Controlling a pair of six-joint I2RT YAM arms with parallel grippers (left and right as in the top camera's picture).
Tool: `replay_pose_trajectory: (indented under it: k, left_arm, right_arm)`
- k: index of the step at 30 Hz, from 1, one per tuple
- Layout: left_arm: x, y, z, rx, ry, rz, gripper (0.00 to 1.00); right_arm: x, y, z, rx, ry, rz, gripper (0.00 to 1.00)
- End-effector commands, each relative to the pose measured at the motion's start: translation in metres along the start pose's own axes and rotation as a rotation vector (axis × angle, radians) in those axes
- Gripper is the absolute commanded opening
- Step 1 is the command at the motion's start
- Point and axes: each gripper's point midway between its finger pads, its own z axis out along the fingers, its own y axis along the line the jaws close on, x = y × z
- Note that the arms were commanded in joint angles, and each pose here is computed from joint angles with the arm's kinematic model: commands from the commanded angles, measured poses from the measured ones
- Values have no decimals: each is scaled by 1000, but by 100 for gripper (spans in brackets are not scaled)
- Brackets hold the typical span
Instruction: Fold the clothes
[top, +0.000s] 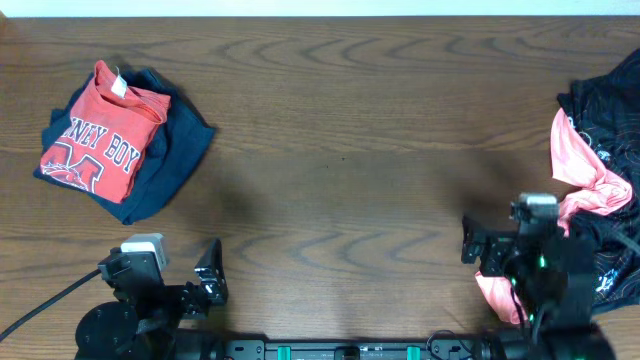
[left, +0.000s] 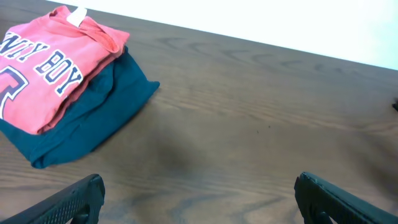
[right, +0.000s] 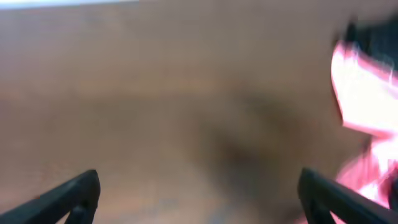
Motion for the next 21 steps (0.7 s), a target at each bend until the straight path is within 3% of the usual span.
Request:
replay_pose_trajectory:
  k: [1,9,21]
  left_arm:
    - [1,3,1,-14,2,-1,98]
    - [1,3,1,-14,2,-1,98]
    - [1,3,1,-14,2,-1,98]
  right_arm:
    - [11,-1,5,-16,-106,-46,99]
    - [4,-1,29,-7,-419,-204,99]
    - [17,-4,42,-4,-408,-201,99]
